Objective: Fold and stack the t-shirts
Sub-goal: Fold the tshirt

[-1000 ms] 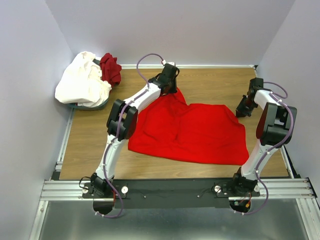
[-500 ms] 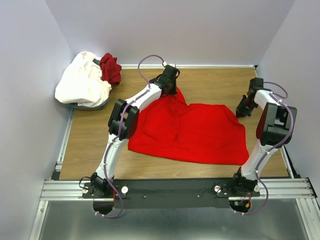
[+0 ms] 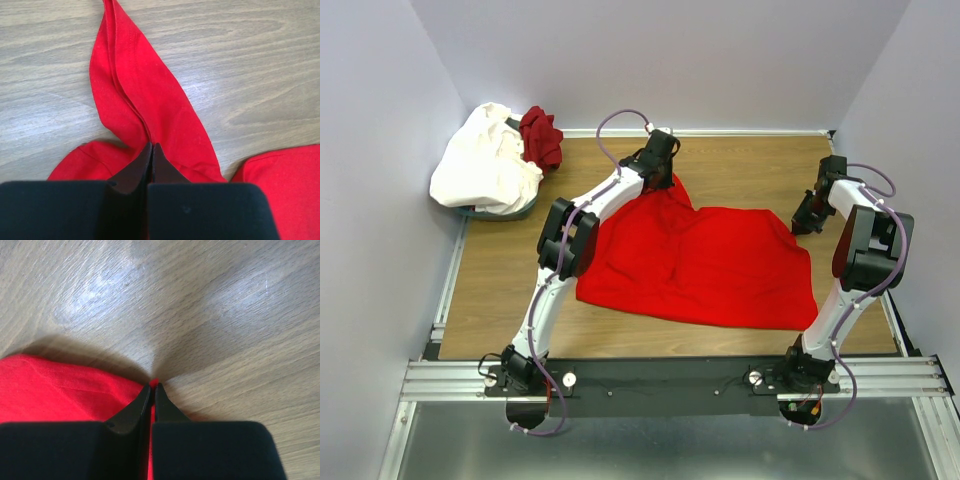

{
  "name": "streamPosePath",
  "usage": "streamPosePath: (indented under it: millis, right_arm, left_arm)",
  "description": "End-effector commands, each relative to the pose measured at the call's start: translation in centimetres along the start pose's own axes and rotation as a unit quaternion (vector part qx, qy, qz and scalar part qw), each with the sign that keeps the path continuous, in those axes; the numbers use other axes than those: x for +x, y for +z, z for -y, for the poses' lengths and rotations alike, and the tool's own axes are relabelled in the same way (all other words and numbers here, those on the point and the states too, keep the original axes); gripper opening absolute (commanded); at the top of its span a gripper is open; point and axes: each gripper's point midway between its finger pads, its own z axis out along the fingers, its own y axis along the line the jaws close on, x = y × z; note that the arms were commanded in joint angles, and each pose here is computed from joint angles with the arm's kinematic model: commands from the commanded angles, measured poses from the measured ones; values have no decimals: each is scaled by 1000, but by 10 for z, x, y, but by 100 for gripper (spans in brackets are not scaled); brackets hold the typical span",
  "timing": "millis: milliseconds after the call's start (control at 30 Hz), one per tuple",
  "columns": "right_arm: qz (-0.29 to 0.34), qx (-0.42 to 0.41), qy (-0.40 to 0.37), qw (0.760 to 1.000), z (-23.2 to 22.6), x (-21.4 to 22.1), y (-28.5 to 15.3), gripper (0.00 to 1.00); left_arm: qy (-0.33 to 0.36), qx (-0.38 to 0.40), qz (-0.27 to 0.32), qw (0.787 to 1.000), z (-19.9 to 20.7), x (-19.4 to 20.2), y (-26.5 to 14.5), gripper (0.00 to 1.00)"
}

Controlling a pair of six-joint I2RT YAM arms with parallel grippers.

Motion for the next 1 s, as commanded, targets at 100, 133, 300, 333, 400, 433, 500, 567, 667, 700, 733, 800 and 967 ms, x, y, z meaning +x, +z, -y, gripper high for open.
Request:
streamPosePath:
  millis: [100, 133, 300, 333, 400, 433, 500, 567, 667, 700, 733, 800, 967]
  right_arm:
    - [2, -11, -7, 1000, -2, 0, -8, 10]
    - [1, -11, -7, 1000, -3, 0, -7, 10]
    - [2, -11, -7, 1000, -3, -2, -7, 10]
    - [3, -12, -7, 1000, -4, -3, -7, 10]
    - [2, -11, -6, 1000, -3, -3, -6, 10]
    - [0, -11, -7, 1000, -3, -2, -6, 9]
    - [2, -11, -7, 1000, -3, -3, -6, 10]
    - [1, -11, -6, 1000, -4, -3, -5, 10]
    - [1, -11, -5, 1000, -4, -3, -5, 10]
    - [0, -10, -4, 1000, -4, -2, -4, 10]
    - [1, -11, -3, 1000, -4, -3, -5, 9]
    - [-1, -12, -1, 1000, -4, -2, -4, 10]
    - [-1, -9, 0, 1000, -3, -2, -4, 10]
  left_arm:
    - [4, -1, 9, 1000, 9, -11, -16, 0]
    - [3, 3, 11, 1000, 11, -13, -18, 0]
    - [4, 26, 25, 999, 30, -24, -26, 0]
    - [5, 28, 25, 999, 33, -25, -26, 0]
    - [5, 32, 27, 999, 37, -27, -24, 0]
    - [5, 36, 27, 999, 40, -27, -24, 0]
    - [4, 43, 27, 999, 43, -29, -22, 0]
    - [5, 56, 30, 998, 50, -30, -19, 0]
    - [6, 80, 37, 996, 62, -33, -16, 0]
    - [6, 86, 40, 995, 64, -35, -14, 0]
    - [6, 100, 44, 994, 70, -38, -14, 0]
    - [9, 119, 44, 992, 78, -37, -9, 0]
    - [29, 201, 55, 978, 112, -37, -5, 0]
